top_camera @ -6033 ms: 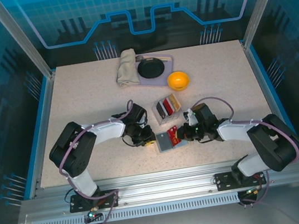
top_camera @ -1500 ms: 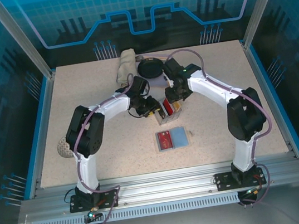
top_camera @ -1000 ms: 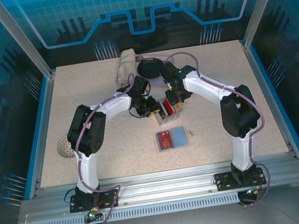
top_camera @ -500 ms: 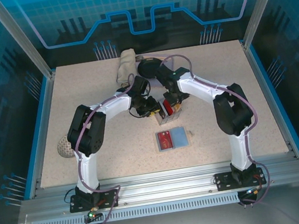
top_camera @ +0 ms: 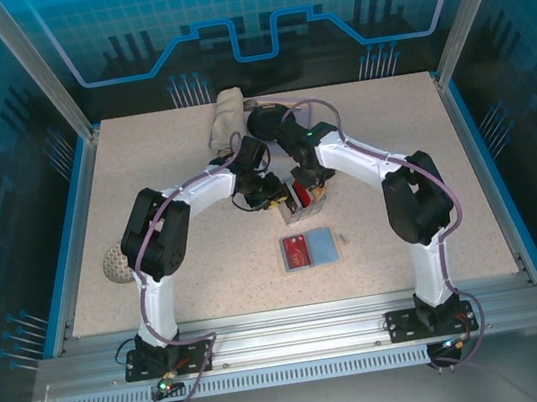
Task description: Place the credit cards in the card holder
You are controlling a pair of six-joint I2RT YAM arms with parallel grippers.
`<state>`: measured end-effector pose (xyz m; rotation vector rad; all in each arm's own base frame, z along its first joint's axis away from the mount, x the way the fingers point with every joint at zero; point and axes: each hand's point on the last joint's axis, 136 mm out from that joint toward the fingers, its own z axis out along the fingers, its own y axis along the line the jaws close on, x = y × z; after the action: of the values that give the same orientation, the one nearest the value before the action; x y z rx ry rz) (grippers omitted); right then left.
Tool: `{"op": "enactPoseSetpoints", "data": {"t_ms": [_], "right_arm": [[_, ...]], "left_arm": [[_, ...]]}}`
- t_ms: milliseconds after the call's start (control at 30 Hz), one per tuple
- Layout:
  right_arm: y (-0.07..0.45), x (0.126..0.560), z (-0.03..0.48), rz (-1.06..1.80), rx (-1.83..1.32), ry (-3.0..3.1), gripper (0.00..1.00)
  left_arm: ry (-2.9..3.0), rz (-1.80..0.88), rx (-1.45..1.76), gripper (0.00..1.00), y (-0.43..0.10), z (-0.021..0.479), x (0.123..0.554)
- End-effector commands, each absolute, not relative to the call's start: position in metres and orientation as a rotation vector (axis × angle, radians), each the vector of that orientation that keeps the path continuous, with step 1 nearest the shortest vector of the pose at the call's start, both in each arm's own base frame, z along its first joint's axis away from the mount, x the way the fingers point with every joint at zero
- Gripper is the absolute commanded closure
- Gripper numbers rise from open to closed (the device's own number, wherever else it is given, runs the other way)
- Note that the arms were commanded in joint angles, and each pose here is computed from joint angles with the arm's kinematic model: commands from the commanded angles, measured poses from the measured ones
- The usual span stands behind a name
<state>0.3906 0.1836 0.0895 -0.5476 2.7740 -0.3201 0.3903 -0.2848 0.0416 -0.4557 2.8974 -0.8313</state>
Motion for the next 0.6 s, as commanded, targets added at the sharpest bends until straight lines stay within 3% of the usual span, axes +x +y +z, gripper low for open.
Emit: {"op": "enactPoseSetpoints", "data": {"t_ms": [0, 233, 400, 567], "right_arm": [[0.189, 0.390, 0.113, -0.315, -0.554, 2.730, 0.69], [0.189, 0.390, 0.115, -0.318, -0.558, 2.726, 0.79], [0.188, 0.389, 0.109, -0.333, -0.557, 2.738, 0.60], [0.192, 0.389, 0.097, -0.280, -0.556, 2.773, 0.61]], "left_arm": [[2.991, -0.729, -0.456, 0.79, -0.274, 0.018, 0.368], [2.990, -0.733, -0.452, 0.79, -0.274, 0.019, 0.368], [2.989, -0.744, -0.448, 0.79, -0.275, 0.019, 0.367], [2.988, -0.749, -0.451, 0.79, -0.275, 0.018, 0.368]]}}
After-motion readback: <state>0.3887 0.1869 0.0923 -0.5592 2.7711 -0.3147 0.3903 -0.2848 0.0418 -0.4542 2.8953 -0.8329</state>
